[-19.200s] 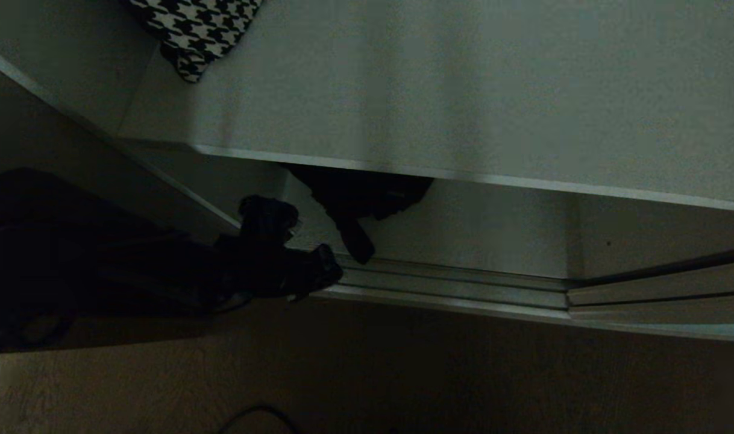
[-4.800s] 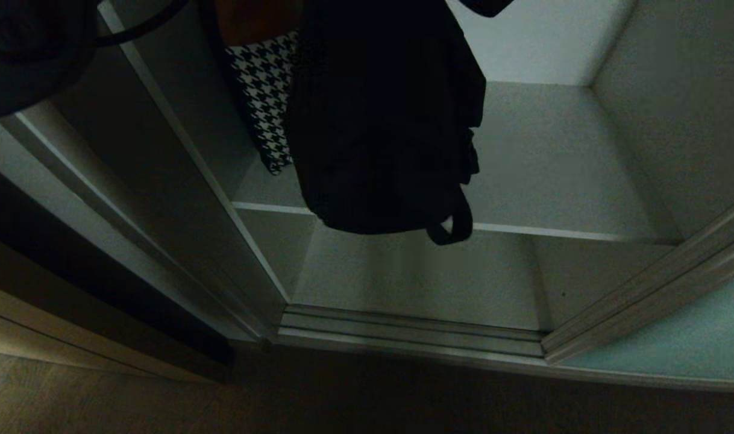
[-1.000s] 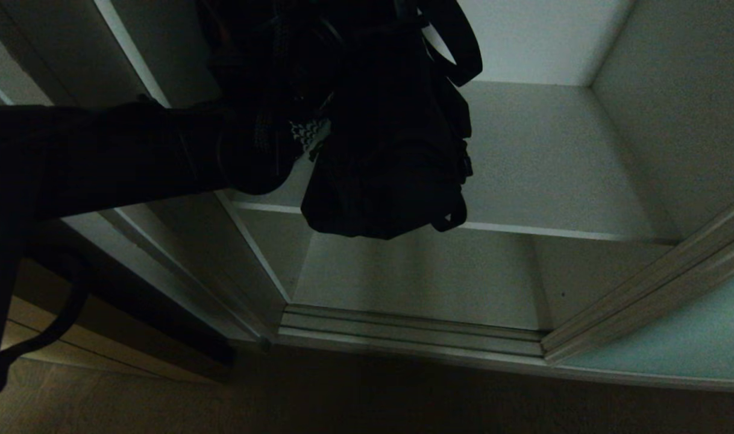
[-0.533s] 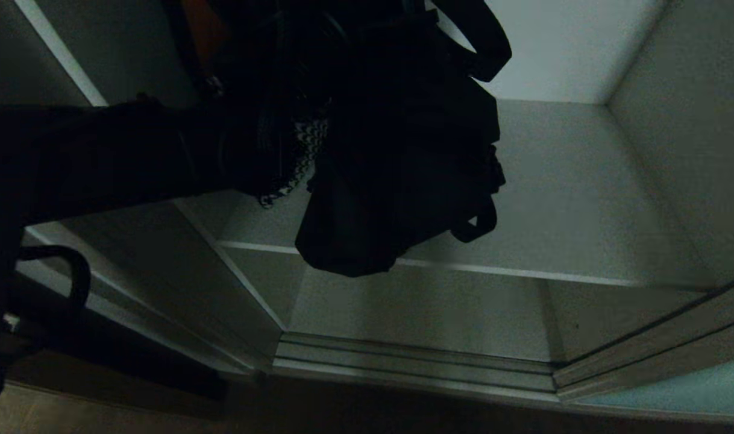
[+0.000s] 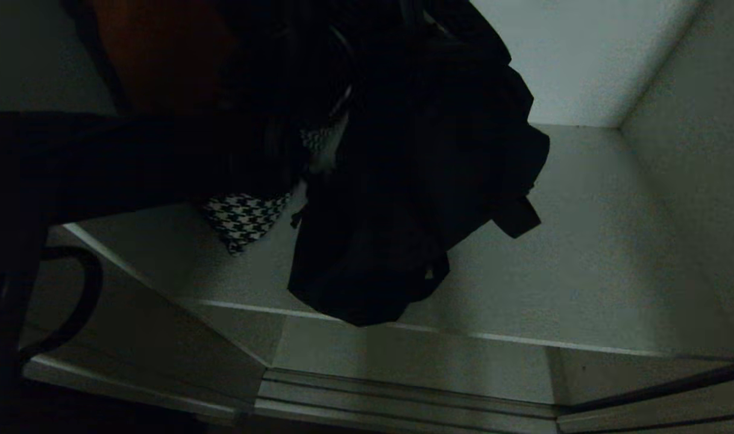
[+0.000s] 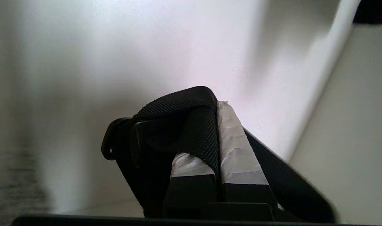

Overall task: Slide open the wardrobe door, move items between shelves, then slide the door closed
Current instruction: Place the bag on the higher shelf

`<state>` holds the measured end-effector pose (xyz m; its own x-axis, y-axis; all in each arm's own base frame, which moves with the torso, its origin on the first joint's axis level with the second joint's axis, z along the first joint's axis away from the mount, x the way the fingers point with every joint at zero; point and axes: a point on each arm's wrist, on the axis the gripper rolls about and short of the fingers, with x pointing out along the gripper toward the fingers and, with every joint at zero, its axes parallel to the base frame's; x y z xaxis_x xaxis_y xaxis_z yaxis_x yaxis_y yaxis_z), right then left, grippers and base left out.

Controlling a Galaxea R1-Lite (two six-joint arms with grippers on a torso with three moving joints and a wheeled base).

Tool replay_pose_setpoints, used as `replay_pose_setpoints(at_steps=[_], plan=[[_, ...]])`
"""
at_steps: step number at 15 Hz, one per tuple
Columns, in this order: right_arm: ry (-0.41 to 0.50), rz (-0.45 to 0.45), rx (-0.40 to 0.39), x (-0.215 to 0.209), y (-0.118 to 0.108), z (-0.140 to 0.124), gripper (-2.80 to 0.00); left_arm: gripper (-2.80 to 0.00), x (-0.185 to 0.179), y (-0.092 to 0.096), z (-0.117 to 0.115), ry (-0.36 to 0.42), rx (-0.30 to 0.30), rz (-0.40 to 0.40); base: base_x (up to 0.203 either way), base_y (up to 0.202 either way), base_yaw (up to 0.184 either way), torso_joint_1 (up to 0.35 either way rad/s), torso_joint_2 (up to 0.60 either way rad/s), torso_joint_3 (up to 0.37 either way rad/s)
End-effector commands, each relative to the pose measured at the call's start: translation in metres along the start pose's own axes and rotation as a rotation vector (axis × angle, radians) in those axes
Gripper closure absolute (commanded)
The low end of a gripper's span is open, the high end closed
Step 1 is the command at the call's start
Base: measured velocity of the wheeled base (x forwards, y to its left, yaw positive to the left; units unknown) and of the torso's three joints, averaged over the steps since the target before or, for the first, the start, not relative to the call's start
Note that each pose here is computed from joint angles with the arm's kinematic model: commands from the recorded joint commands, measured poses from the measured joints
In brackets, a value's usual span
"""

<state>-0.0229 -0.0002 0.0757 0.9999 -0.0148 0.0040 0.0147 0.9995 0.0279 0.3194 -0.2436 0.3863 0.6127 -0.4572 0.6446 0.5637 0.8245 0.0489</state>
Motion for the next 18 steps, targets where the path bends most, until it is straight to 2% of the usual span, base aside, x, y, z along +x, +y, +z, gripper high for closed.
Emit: replay_pose_setpoints(at_steps=[1, 7, 14, 15, 18], plan=[[-0.001, 0.0, 0.0, 0.0, 0.0, 0.0, 0.0, 0.0, 0.0, 0.001, -0.007, 0.01, -0.005, 0.033, 0.01, -0.066, -0.012, 0.007, 0.0, 0.002], [-0.001, 0.0, 0.0, 0.0, 0.0, 0.0, 0.0, 0.0, 0.0, 0.005, -0.003, 0.008, -0.001, 0.202, 0.0, 0.0, 0.0, 0.0, 0.0, 0.0], [-0.001, 0.0, 0.0, 0.0, 0.0, 0.0, 0.0, 0.0, 0.001, 0.005, -0.019, 0.032, 0.0, 0.242, 0.0, 0.0, 0.0, 0.0, 0.0, 0.0], [-0.001, 0.0, 0.0, 0.0, 0.0, 0.0, 0.0, -2.8, 0.001, 0.005, -0.021, 0.039, -0.001, 0.244, 0.0, 0.0, 0.0, 0.0, 0.0, 0.0], [-0.001, 0.0, 0.0, 0.0, 0.0, 0.0, 0.0, -2.8, 0.001, 0.006, -0.022, 0.032, -0.016, 0.246, 0.0, 0.0, 0.0, 0.0, 0.0, 0.0]])
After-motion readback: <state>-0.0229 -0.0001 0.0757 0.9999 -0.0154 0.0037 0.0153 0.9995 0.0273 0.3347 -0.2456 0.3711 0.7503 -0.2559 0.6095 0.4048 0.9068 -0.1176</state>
